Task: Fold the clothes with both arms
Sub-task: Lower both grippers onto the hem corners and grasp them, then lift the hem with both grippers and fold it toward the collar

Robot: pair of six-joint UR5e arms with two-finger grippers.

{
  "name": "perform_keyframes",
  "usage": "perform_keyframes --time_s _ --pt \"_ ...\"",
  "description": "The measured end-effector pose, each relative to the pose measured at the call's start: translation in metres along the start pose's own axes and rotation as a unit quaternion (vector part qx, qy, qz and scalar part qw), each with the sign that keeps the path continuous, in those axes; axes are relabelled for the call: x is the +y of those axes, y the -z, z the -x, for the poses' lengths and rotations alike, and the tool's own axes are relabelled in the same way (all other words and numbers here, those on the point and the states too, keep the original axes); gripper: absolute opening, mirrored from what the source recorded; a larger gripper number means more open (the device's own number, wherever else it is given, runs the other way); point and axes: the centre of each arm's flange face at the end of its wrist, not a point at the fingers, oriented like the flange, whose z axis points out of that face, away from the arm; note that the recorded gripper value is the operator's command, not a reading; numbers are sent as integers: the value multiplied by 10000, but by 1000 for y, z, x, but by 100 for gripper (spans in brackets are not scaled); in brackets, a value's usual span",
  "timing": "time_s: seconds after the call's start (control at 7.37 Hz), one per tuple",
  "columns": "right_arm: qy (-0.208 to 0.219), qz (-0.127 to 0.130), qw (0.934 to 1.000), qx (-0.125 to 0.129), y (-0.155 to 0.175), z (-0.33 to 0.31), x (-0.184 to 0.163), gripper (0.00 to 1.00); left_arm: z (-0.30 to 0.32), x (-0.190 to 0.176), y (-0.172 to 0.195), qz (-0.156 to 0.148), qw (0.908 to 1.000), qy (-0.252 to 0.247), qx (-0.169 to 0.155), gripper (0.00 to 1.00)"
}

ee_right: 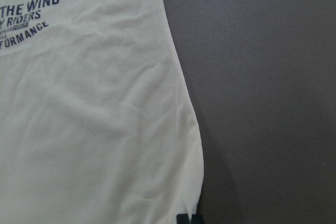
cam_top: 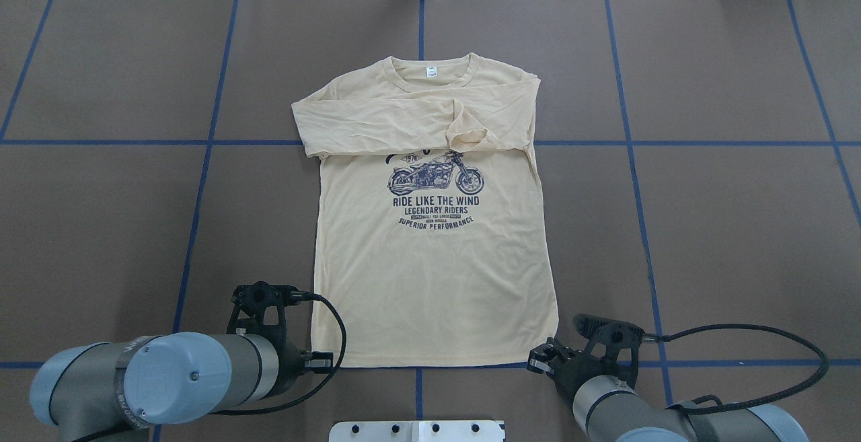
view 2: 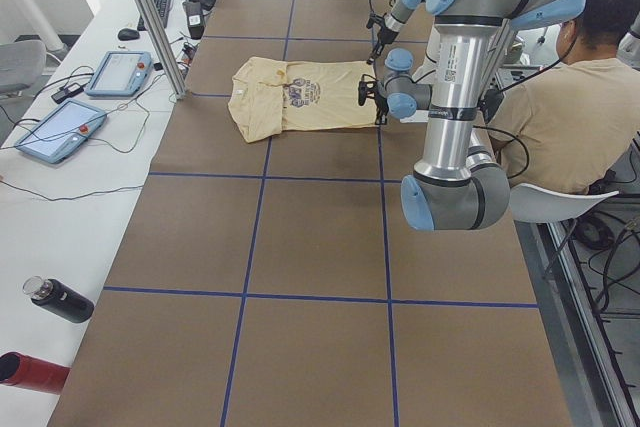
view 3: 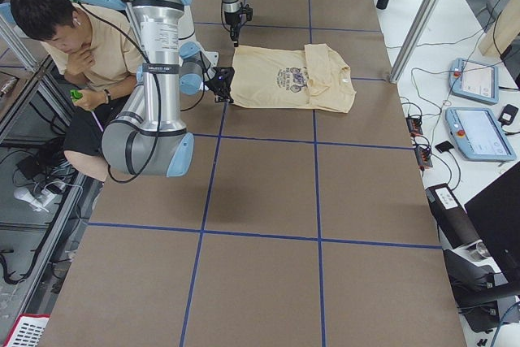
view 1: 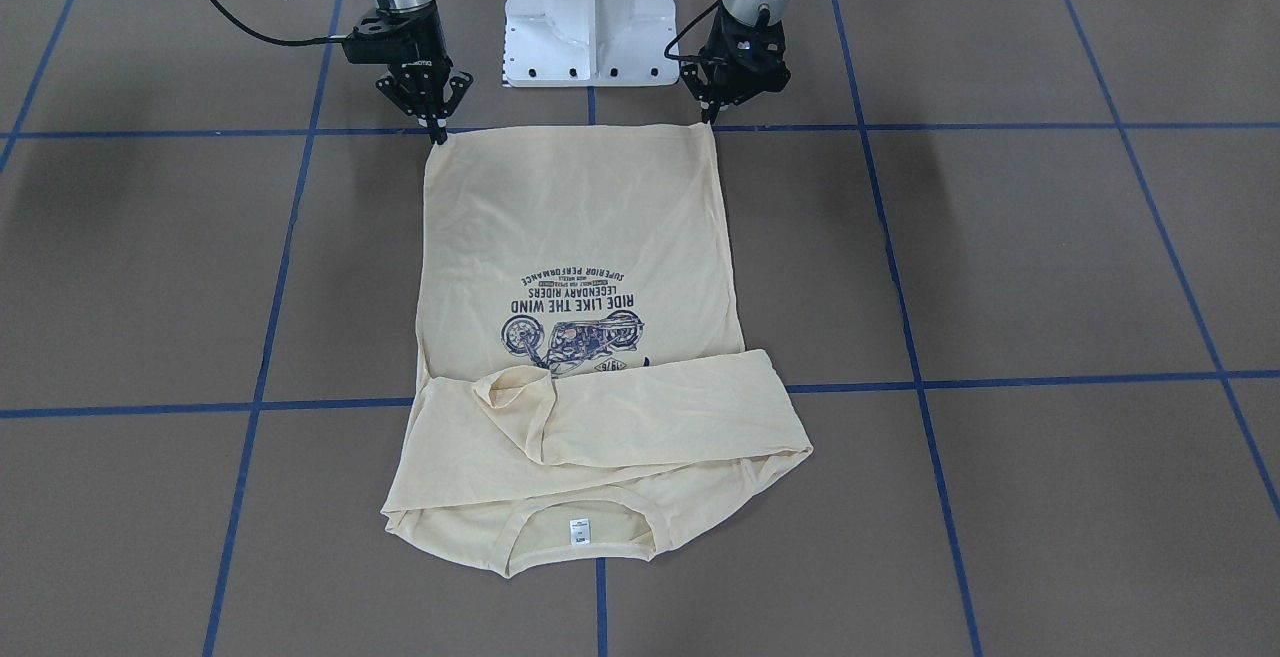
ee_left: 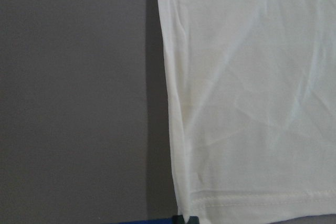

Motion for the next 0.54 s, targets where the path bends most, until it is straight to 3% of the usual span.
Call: perform_keyframes --time_s 0.27,0.54 --pt "-173 108 9995 -253 37 4 -26 0 -10 0 39 67 9996 -32 280 0" --pt "-225 741 9959 -465 107 -9 -46 0 -22 13 124 463 9977 -104 479 0"
